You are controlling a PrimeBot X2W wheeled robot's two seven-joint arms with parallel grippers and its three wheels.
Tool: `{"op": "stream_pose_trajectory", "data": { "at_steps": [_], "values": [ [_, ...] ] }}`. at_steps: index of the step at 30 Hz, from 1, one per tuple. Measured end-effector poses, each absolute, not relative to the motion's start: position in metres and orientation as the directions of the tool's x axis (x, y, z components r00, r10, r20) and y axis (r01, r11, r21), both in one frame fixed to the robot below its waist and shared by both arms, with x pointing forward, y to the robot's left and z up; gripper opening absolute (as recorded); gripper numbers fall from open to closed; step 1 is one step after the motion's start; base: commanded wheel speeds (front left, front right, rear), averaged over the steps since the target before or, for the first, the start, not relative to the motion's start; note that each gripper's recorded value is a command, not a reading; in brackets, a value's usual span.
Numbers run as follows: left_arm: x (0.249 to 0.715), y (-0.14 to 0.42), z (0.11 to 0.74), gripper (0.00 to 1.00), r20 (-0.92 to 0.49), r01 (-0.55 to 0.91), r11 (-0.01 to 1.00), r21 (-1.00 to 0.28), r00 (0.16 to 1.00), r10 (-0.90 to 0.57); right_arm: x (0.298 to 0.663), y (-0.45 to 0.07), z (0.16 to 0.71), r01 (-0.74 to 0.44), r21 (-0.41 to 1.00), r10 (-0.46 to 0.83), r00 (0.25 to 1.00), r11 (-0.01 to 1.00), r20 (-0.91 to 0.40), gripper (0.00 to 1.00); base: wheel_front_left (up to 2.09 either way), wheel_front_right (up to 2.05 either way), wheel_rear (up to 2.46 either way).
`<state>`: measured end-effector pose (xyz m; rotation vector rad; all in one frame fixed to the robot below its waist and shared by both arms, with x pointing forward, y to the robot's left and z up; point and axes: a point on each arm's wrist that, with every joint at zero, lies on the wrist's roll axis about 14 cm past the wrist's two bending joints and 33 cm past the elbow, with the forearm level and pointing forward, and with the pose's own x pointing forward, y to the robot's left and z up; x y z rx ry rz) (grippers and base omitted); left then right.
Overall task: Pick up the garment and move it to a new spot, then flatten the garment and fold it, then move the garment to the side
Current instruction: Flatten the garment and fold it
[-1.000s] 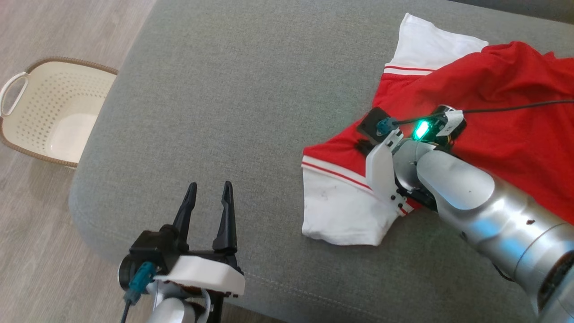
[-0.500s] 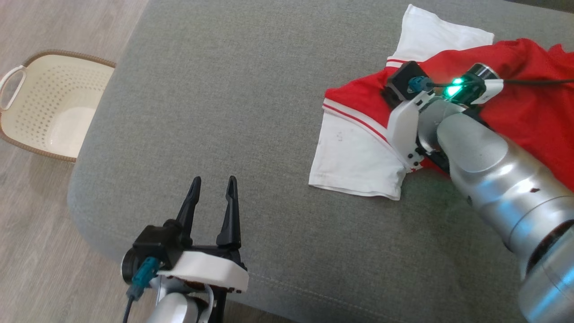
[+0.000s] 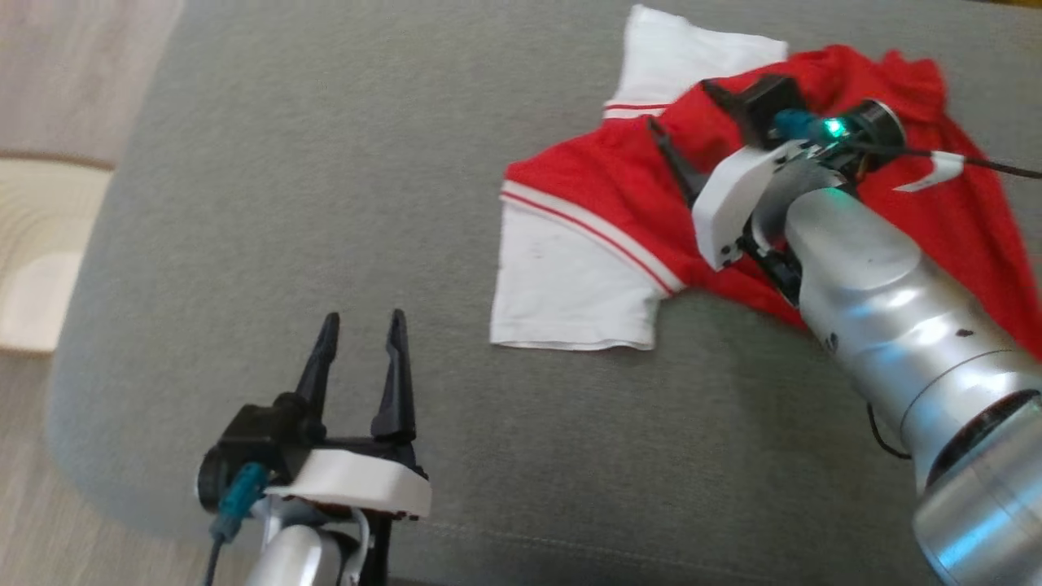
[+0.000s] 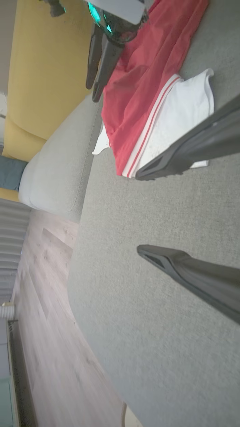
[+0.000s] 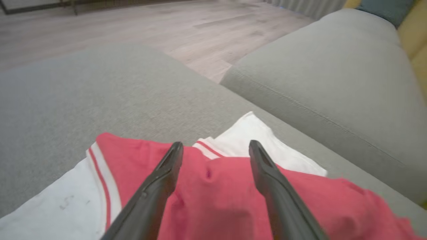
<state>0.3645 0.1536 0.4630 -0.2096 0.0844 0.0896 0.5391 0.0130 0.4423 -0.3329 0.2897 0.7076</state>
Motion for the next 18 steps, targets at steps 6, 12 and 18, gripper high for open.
{"op": "stream_pose_trajectory", "data": {
  "at_steps": [6,12,18],
  "values": [
    [0.378,0.142,0.473,1.00,-0.049,-0.043,0.980,-0.196,0.998,0.034,0.553,-0.043,0.484,-0.503,-0.083,0.472,0.848,0.860,-0.240,1.00,0.00,0.00,0.00],
    [0.384,0.130,0.488,1.00,0.004,0.010,0.981,-0.195,1.000,-0.009,0.526,-0.129,0.501,-0.304,0.001,0.302,0.946,0.953,-0.119,1.00,0.00,0.00,0.00],
    [0.373,0.125,0.491,1.00,0.008,0.034,0.980,-0.195,0.999,-0.033,0.466,-0.161,0.478,-0.188,0.042,0.192,0.976,0.981,-0.100,1.00,0.00,0.00,0.00]
  ]
}}
